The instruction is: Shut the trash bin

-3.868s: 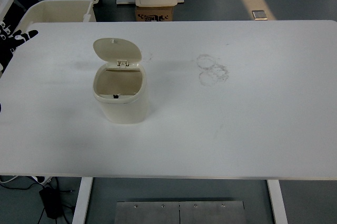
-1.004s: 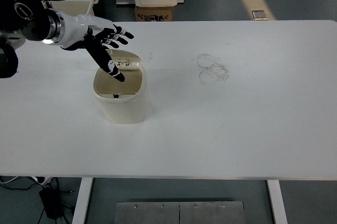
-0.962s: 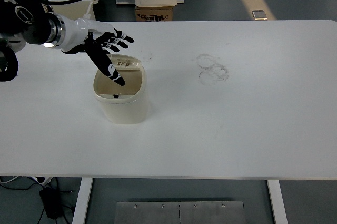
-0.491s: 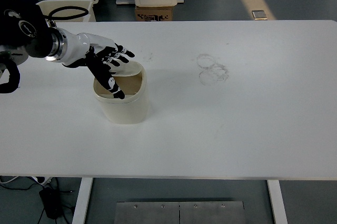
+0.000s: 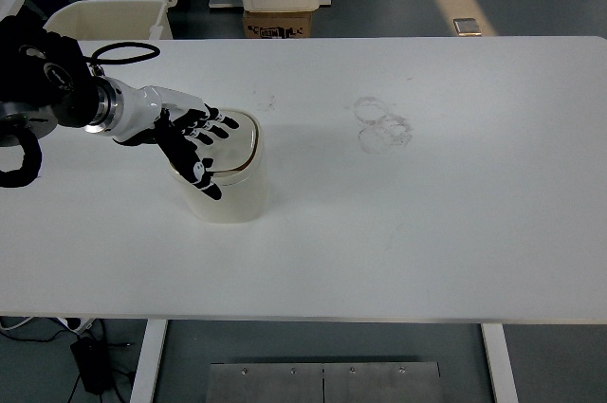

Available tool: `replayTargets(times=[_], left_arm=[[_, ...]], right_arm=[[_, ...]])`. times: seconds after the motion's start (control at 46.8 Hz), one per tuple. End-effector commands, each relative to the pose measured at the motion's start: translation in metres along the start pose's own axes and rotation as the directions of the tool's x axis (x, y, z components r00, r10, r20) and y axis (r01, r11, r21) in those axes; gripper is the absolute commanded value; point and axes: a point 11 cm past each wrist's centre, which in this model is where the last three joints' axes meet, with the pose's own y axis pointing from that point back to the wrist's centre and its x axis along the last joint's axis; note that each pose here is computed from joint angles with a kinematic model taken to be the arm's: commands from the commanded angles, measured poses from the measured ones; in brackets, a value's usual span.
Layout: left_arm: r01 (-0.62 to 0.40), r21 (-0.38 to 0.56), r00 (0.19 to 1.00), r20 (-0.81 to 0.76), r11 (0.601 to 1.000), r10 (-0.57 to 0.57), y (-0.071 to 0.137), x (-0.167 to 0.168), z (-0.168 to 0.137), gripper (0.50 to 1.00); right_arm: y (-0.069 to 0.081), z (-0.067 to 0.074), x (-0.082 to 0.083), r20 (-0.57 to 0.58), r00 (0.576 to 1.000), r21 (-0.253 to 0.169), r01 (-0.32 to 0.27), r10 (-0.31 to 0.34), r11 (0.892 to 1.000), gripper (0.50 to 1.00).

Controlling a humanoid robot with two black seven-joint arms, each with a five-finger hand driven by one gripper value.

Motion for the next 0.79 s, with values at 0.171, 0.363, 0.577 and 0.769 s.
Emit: replayTargets(times=[0.171, 0.363, 0.577, 0.769], left_arm=[[0.013, 0.011, 1.000, -0.011, 1.000, -0.013, -0.0048, -0.0041, -0.0064, 1.000], [0.011, 0.013, 1.000, -0.013, 1.000, -0.011, -0.0054, -0.0042, -0.0073, 1.000], [0.008, 0.013, 1.000, -0.013, 1.000, -0.008, -0.0054, -0.0039, -0.0073, 1.000], [-0.001, 0.003, 1.000, -0.015, 1.000, 0.001, -0.0018, -0.0003, -0.0046, 1.000]], right_arm=[[0.0002, 0.0004, 0.0001, 0.000, 1.000, -0.001, 0.000, 0.000, 1.000, 0.991], [-0.0002, -0.0006, 0.0000, 0.000, 1.000, 0.002, 0.000, 0.000, 1.000, 0.991], [0.0002, 0.0004, 0.0001, 0.000, 1.000, -0.001, 0.000, 0.000, 1.000, 0.991], [0.0002, 0.0004, 0.0001, 0.001, 1.000, -0.001, -0.001, 0.001, 1.000, 0.991]])
